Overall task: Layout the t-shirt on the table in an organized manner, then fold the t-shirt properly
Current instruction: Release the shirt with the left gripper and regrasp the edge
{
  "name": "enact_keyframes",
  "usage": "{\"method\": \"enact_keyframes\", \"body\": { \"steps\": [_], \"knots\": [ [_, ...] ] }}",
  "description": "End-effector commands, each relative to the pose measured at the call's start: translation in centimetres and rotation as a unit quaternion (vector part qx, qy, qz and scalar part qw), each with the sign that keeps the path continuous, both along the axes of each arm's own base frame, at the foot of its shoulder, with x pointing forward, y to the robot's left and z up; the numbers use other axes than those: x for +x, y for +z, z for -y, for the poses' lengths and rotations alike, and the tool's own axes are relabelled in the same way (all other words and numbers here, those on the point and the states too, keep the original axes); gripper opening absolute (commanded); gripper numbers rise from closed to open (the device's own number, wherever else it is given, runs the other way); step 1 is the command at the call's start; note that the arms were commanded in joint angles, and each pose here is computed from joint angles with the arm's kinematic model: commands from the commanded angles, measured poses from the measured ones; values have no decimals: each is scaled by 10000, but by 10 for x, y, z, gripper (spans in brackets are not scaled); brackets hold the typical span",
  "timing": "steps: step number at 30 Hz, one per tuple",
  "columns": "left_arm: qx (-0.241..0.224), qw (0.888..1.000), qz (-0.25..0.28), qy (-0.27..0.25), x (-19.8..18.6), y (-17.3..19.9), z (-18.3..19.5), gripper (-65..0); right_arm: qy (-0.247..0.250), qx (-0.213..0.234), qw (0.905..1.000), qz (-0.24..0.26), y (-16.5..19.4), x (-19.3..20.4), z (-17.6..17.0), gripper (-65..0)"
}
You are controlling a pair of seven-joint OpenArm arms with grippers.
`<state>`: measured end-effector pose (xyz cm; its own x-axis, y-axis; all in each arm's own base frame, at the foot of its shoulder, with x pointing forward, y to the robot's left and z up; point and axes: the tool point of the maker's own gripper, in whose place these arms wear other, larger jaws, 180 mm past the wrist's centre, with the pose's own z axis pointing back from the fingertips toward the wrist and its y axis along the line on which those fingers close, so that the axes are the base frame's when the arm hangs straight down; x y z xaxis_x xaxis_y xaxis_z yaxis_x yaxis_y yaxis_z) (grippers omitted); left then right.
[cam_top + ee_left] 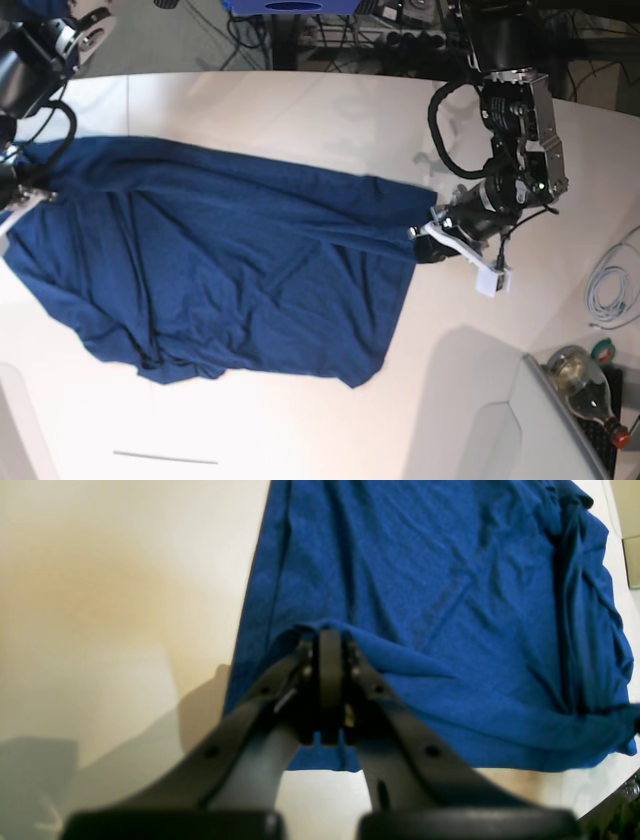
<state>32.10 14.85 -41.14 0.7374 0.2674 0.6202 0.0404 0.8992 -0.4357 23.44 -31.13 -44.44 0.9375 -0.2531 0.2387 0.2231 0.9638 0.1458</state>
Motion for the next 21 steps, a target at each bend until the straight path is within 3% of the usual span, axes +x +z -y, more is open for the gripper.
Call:
{"method": "enact_keyframes", "body": {
  "steps": [1,10,12,16,17,21],
  "knots": [
    [-32,9995,319,10,15,17,-1,-650,-94,-96,9998,170,10,11,13,-648],
    [-223,9997,31,65,24,-2,2,-650,-433,66,9990,123,4,20,31,-626],
    [-236,9997,41,68,28,-1,2,-650,-441,124,9989,127,1,22,29,-546],
    [-237,9996,110,66,33,4,2,-650,-425,113,9989,135,2,22,30,-266],
    [-237,9996,117,66,34,4,2,-650,-425,114,9989,131,2,21,30,-222],
    [-204,9996,156,67,37,7,0,-650,-384,-146,9988,252,11,13,39,-216]
  ]
}}
